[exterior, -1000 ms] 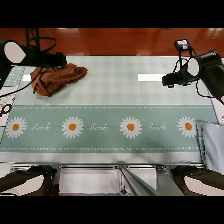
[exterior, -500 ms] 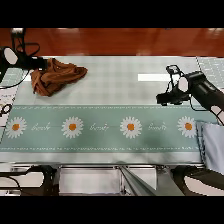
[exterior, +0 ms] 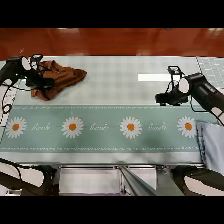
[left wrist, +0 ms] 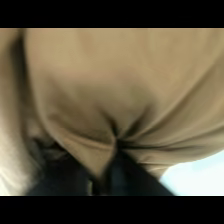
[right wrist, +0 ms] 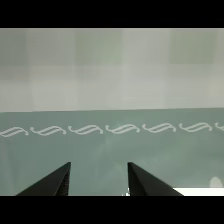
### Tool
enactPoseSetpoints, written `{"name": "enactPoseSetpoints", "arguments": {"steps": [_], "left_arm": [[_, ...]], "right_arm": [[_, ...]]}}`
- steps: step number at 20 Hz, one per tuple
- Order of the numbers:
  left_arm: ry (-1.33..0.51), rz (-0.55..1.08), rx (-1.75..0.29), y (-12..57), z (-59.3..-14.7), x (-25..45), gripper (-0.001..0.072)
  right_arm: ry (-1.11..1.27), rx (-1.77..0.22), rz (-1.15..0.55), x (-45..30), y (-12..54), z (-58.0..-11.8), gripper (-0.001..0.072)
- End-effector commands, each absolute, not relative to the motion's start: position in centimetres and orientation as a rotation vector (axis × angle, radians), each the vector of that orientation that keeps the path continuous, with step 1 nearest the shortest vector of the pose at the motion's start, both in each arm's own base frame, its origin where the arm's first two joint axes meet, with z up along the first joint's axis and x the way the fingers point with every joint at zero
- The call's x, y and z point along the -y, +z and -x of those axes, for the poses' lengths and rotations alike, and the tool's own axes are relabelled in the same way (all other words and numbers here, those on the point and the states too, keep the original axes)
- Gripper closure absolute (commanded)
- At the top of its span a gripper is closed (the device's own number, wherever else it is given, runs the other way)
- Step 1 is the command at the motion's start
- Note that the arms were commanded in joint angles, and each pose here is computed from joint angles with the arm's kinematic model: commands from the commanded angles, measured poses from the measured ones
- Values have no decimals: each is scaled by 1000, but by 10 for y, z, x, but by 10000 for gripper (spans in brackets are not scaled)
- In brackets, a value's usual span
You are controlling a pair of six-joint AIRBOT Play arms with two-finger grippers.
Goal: Fold the shirts.
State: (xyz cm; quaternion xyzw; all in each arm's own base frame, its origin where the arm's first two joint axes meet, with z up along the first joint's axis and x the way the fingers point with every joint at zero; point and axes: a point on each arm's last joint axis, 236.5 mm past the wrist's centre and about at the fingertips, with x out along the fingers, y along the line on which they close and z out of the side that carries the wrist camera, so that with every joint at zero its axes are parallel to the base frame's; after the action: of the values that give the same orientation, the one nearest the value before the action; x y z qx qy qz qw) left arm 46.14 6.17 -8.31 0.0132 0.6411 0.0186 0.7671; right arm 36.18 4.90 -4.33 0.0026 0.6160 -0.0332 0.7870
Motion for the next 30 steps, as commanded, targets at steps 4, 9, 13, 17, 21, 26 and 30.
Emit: {"name": "enactPoseSetpoints", "arguments": {"steps": [4,9,13,17,21,26,30], "left_arm": [[-107,185,-1220,25,-494,-7,682],[-279,226,-737,236,-507,48,682],[-357,155,-473,355,-463,84,682],[-469,118,-309,422,-403,129,682],[-629,104,-272,438,-351,186,682],[-802,162,-492,341,-307,263,682],[-758,290,-652,241,-283,270,682]], "right_arm": [[-66,-1149,-14,-42,23,-364,301],[-22,-930,-88,-45,109,-343,301],[25,-794,-149,-49,160,-317,301],[84,-756,-205,-60,181,-296,300],[153,-731,-227,-73,193,-282,300],[157,-766,-229,-74,189,-273,300],[157,-770,-230,-74,188,-273,300]]}}
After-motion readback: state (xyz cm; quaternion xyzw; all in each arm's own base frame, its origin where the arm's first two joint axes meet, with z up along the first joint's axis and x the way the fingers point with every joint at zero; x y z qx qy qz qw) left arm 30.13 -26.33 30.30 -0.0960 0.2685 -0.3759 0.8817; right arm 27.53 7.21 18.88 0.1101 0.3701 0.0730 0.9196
